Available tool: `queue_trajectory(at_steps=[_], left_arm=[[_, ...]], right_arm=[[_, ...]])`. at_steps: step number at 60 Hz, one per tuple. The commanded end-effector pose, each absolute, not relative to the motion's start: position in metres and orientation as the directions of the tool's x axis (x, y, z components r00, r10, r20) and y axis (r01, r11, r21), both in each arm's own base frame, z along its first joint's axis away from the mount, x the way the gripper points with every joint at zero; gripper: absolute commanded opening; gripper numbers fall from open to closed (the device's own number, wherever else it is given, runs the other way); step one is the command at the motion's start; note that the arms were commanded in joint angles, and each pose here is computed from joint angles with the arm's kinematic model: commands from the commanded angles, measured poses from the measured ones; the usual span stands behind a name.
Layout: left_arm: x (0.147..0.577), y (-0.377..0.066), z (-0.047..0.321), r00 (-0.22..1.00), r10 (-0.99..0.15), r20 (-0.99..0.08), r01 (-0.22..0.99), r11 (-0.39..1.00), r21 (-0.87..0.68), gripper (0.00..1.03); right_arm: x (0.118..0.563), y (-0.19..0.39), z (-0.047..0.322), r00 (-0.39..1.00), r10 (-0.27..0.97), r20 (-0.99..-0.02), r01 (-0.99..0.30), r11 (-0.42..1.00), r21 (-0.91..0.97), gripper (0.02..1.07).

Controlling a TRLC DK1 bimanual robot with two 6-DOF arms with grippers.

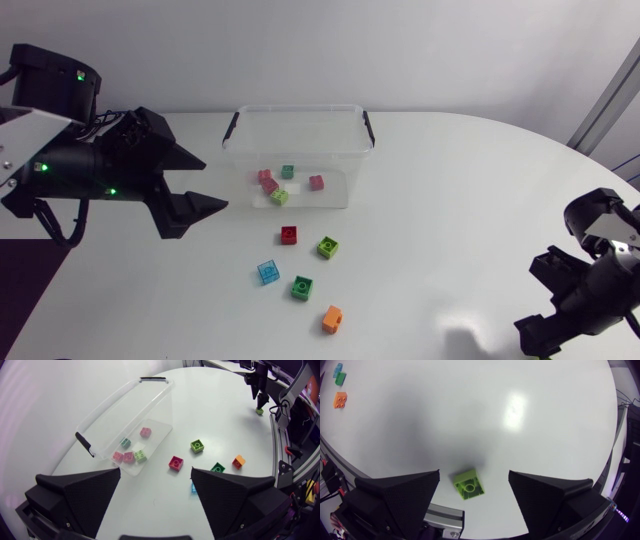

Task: Place the duplo bricks in the container

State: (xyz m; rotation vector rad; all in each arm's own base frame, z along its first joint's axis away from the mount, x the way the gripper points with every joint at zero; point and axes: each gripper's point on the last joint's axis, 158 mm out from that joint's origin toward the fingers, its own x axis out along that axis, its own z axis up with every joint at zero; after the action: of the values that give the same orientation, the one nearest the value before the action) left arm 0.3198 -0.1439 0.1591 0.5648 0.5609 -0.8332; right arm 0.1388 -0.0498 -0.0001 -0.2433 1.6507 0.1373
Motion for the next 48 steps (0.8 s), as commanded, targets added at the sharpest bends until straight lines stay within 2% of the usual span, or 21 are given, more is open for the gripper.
queue_trajectory(at_steps=[1,14,22,39,43,46,48], left_arm=[[0.317,-0.139,0.144,0.529,-0.531,-0.662,0.819,0.525,0.234,0.98],[0.321,-0.137,0.134,0.52,-0.543,-0.659,0.828,0.511,0.232,0.98],[0.318,-0.136,0.13,0.514,-0.541,-0.665,0.831,0.507,0.23,0.98],[0.316,-0.13,0.125,0.518,-0.532,-0.67,0.827,0.51,0.235,0.98],[0.316,-0.13,0.126,0.519,-0.532,-0.669,0.827,0.51,0.236,0.98],[0.315,-0.132,0.125,0.515,-0.534,-0.67,0.83,0.507,0.234,0.98],[0.313,-0.135,0.125,0.509,-0.538,-0.671,0.835,0.499,0.233,0.98]], right_arm=[[0.12,-0.051,-0.001,-0.127,-0.08,-0.989,-0.262,0.964,-0.044,1.02],[0.111,-0.049,-0.01,-0.158,-0.082,-0.984,-0.263,0.964,-0.038,1.02],[0.105,-0.049,-0.029,-0.188,-0.081,-0.979,-0.322,0.947,-0.016,1.02],[0.098,-0.059,-0.042,-0.187,-0.094,-0.978,-0.434,0.901,-0.004,1.02],[0.102,-0.062,-0.043,-0.175,-0.095,-0.98,-0.44,0.898,-0.009,0.91],[0.105,-0.064,-0.044,-0.159,-0.099,-0.982,-0.447,0.895,-0.018,0.75],[0.106,-0.063,-0.045,-0.156,-0.095,-0.983,-0.461,0.887,-0.013,0.57]])
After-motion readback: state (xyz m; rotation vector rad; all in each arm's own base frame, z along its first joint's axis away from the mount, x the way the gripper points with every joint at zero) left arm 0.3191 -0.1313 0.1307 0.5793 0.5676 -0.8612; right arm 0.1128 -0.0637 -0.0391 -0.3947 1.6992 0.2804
